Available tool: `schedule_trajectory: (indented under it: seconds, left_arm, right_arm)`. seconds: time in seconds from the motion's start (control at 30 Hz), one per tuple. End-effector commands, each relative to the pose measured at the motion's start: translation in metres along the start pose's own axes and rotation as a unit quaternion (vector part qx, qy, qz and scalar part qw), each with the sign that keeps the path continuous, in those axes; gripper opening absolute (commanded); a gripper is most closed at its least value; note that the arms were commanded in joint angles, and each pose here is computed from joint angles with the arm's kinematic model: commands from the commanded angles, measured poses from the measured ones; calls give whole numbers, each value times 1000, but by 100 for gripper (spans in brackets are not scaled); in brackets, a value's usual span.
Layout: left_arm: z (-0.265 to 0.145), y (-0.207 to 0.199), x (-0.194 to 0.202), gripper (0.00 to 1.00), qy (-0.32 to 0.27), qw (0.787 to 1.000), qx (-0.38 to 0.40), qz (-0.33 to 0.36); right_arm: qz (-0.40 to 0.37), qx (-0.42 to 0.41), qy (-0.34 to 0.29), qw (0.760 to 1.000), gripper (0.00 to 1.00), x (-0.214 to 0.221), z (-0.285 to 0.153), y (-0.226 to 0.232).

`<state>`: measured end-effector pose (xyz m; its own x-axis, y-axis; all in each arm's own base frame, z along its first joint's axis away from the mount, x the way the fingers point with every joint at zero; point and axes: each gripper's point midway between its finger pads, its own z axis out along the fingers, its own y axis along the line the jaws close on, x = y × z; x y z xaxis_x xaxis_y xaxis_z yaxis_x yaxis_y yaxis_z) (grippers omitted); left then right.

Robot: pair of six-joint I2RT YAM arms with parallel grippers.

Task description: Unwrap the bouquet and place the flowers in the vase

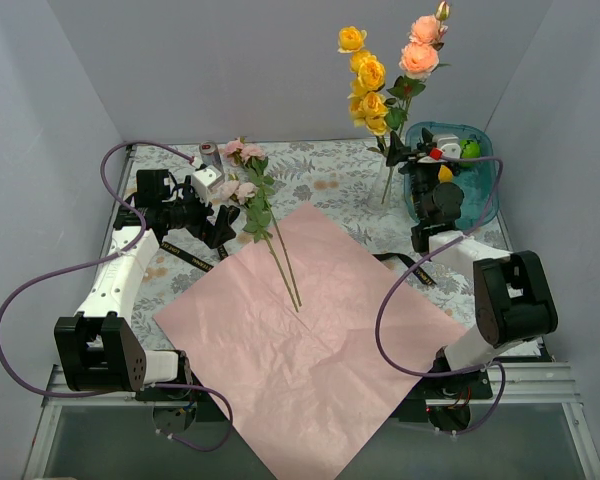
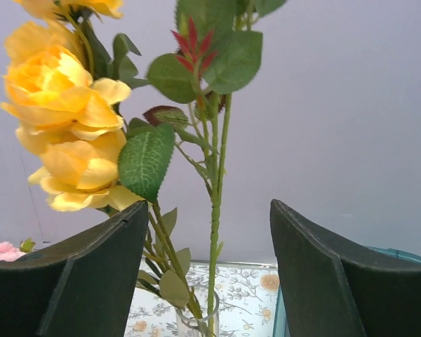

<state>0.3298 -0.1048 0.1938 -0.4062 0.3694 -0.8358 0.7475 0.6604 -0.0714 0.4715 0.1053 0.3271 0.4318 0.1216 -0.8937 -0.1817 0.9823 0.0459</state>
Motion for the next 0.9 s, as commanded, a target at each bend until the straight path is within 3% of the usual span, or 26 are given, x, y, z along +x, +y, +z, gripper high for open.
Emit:
schedule_trajectory:
  seconds: [0.0, 0.23, 0.37, 0.47, 0.57, 0.73, 0.83, 0.87]
  left_arm:
    - [-9, -4, -20, 98, -25, 999, 3, 23]
    - [-11, -5, -24, 98, -31, 999, 2, 18]
    - [-9, 2, -36, 98, -38, 999, -4, -7]
    - [-5, 5, -31, 98, -15, 999, 3, -31]
    - [-9, 6, -34, 98, -16, 999, -6, -28]
    - [-13, 1, -34, 98, -36, 999, -15, -28]
    - [-14, -1, -41, 98, -42, 998, -6, -47]
    - [-13, -2, -43, 98, -44, 998, -3, -51]
  right_arm:
    - [-20, 24, -95, 995, 76, -66, -1, -6]
    - [-44, -15, -67, 997, 72, -72, -14, 16]
    - [-84, -92, 8, 992, 89, -56, -33, 76]
    - [-110, -131, 60, 983, 95, -41, -44, 119]
    - [-64, -158, 124, 977, 96, -27, -54, 144]
    - [5, -261, 144, 955, 97, -35, -77, 203]
    - [-5, -297, 126, 947, 98, -46, -73, 233]
    - [-29, -304, 203, 930, 98, -7, -78, 242]
